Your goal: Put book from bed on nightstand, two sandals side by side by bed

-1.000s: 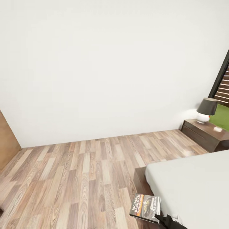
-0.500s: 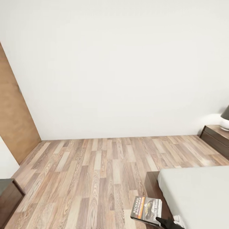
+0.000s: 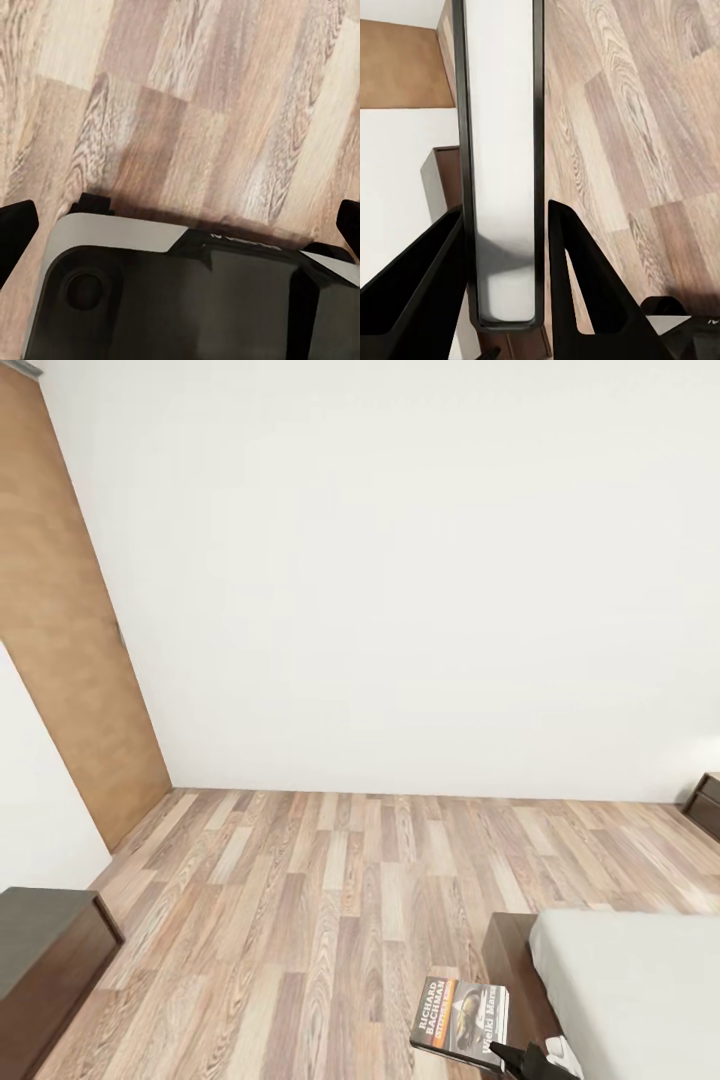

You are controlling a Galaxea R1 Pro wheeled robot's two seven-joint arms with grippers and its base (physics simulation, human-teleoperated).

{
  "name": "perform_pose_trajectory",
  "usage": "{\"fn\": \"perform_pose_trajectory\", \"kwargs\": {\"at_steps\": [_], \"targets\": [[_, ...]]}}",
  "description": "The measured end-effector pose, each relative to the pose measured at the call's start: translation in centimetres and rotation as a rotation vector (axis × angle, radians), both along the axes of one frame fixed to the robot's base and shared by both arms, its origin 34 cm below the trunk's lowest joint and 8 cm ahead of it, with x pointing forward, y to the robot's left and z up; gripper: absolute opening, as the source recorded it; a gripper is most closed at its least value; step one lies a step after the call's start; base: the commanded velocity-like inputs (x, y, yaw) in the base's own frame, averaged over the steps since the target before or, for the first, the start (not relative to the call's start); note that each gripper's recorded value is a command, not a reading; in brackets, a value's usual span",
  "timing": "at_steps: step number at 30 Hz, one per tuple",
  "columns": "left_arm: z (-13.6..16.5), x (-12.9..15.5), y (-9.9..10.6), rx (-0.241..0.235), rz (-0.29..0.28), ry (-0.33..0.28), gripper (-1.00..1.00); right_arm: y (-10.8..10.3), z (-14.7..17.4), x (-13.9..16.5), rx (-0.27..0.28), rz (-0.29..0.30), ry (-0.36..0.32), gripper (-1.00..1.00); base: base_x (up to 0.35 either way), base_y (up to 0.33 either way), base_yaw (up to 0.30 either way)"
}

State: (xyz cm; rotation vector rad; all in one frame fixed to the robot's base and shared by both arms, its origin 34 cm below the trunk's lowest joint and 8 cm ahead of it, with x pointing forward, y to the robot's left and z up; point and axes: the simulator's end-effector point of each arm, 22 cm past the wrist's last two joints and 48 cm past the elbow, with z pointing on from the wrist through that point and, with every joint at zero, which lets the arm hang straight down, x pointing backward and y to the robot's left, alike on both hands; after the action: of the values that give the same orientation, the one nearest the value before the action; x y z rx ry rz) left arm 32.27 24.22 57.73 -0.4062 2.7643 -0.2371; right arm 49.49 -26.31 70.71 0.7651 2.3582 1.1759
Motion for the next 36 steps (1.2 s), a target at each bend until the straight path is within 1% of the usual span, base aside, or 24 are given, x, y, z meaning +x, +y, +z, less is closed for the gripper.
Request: {"fn": "perform_pose_trajectory", "kwargs": {"at_steps": [2, 5, 6, 9, 11, 13, 14, 16, 23, 36], "targets": [[0.2, 0.7, -0.2, -0.002, -0.006, -0.015, 1.00, 0.0, 0.0, 0.0, 0.000, -0.001, 0.000, -1.00, 0.000, 0.000, 0.010], [0.9, 3.1, -0.3, -0.006, -0.010, -0.067, 1.00, 0.0, 0.1, 0.1, 0.000, -0.001, -0.002, -1.00, 0.000, 0.000, 0.003], [1.6, 5.1, 0.5, 0.001, -0.011, -0.111, 1.00, -0.1, 0.0, 0.1, -0.003, 0.000, -0.003, -1.00, 0.000, 0.000, 0.000], [2.0, 6.1, 1.3, 0.011, -0.013, -0.133, 1.00, -0.3, 0.0, 0.2, -0.018, -0.003, -0.016, -1.00, 0.000, 0.000, 0.000], [2.1, 6.3, 1.6, 0.014, -0.012, -0.139, 1.00, -0.8, -0.2, 0.2, -0.042, -0.010, -0.035, -1.00, 0.000, 0.000, 0.000], [2.1, 6.4, 1.7, 0.015, -0.012, -0.142, 1.00, -1.6, -0.9, -0.6, -0.078, -0.018, -0.032, -1.00, 0.000, 0.000, 0.000], [2.1, 6.5, 1.7, 0.015, -0.012, -0.143, 1.00, -1.8, -1.2, -0.9, -0.087, -0.016, -0.027, -1.00, 0.000, 0.000, 0.000], [2.1, 6.5, 1.7, 0.015, -0.013, -0.144, 1.00, -2.0, -1.3, -1.1, -0.092, -0.026, -0.025, -1.00, 0.000, 0.000, 0.000], [2.2, 6.6, 1.8, 0.019, -0.014, -0.152, 1.00, -2.2, -1.5, -1.5, -0.099, -0.025, -0.021, -1.00, 0.036, 0.000, 0.000], [2.3, 6.6, 2.0, 0.023, -0.012, -0.157, 1.00, -2.2, -1.5, -1.5, -0.100, -0.026, -0.020, -1.00, 0.308, 0.000, 0.000]]}}
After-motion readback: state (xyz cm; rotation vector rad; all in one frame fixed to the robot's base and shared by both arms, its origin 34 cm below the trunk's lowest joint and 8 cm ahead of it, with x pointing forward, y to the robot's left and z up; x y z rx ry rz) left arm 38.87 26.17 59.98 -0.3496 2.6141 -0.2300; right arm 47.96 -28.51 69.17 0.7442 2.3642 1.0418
